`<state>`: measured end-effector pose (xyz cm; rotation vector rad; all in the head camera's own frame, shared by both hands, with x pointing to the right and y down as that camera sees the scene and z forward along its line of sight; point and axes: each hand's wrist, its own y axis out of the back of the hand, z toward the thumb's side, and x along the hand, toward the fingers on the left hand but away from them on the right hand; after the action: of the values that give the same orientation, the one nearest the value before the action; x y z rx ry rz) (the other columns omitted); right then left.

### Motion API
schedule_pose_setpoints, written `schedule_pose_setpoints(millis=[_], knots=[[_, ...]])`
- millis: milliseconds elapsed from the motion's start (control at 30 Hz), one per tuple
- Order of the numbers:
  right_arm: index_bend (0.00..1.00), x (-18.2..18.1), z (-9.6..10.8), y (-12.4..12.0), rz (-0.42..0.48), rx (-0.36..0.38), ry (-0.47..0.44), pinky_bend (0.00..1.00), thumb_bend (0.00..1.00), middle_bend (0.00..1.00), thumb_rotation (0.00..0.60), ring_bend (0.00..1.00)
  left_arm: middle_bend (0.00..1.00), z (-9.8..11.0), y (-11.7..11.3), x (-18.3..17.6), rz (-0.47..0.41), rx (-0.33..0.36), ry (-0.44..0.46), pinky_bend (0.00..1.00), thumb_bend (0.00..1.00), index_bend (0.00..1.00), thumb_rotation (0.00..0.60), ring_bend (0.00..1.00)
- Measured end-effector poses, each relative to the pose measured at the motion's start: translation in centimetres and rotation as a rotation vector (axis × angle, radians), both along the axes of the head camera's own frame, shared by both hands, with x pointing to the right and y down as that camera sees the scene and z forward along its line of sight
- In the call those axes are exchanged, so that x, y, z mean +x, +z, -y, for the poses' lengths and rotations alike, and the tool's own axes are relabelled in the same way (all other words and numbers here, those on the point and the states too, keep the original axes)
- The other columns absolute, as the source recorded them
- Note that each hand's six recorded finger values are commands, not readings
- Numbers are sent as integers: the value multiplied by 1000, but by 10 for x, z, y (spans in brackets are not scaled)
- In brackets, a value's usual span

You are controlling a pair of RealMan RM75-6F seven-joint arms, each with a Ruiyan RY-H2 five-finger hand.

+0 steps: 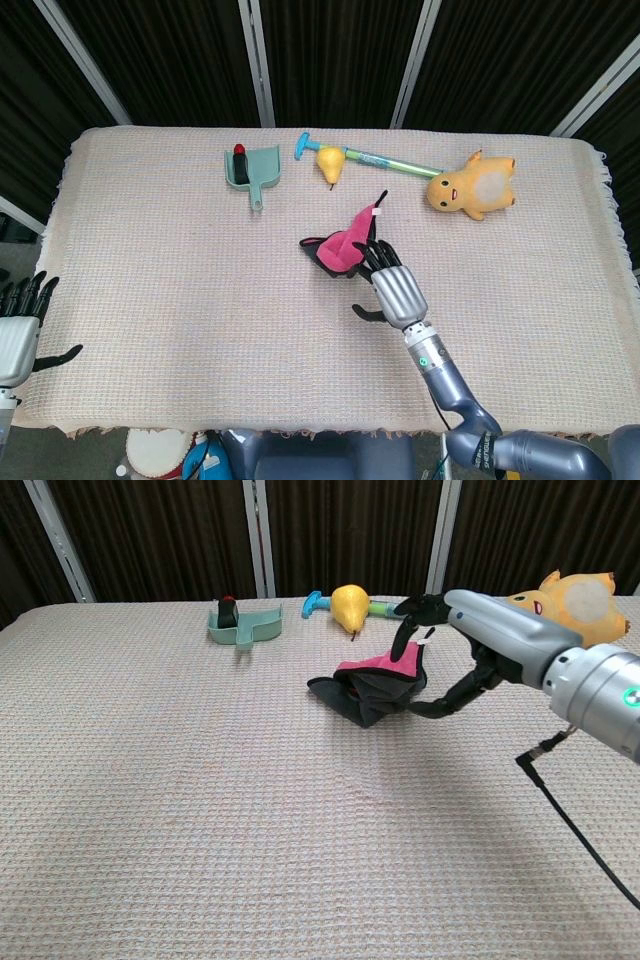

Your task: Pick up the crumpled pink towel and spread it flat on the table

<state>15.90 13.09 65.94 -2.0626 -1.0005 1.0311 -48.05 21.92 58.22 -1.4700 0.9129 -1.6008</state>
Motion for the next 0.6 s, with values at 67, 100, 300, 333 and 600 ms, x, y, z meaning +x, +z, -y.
schedule_pose_setpoints(millis=[67, 100, 300, 333, 600], knots=[[394, -11, 6, 1, 15, -4, 11, 61, 257, 125, 600, 13, 0, 0, 0, -1, 2, 1, -3, 0, 0, 0, 600, 0], [394, -14, 8, 2, 17, -2, 13, 61, 256, 125, 600, 13, 0, 0, 0, -2, 3, 1, -4, 0, 0, 0, 600, 0], [394, -31, 18, 7, 18, 1, 22, 61, 256, 130, 600, 13, 0, 0, 1, -3, 5, 0, -9, 0, 0, 0, 600, 0], [394, -34, 19, 8, 18, 1, 21, 61, 256, 131, 600, 13, 0, 0, 1, -3, 4, 0, -10, 0, 0, 0, 600, 0], [424, -43, 22, 19, -14, -9, 18, 61, 268, 145, 600, 14, 0, 1, -1, -3, -2, 5, -8, 0, 0, 0, 600, 0]])
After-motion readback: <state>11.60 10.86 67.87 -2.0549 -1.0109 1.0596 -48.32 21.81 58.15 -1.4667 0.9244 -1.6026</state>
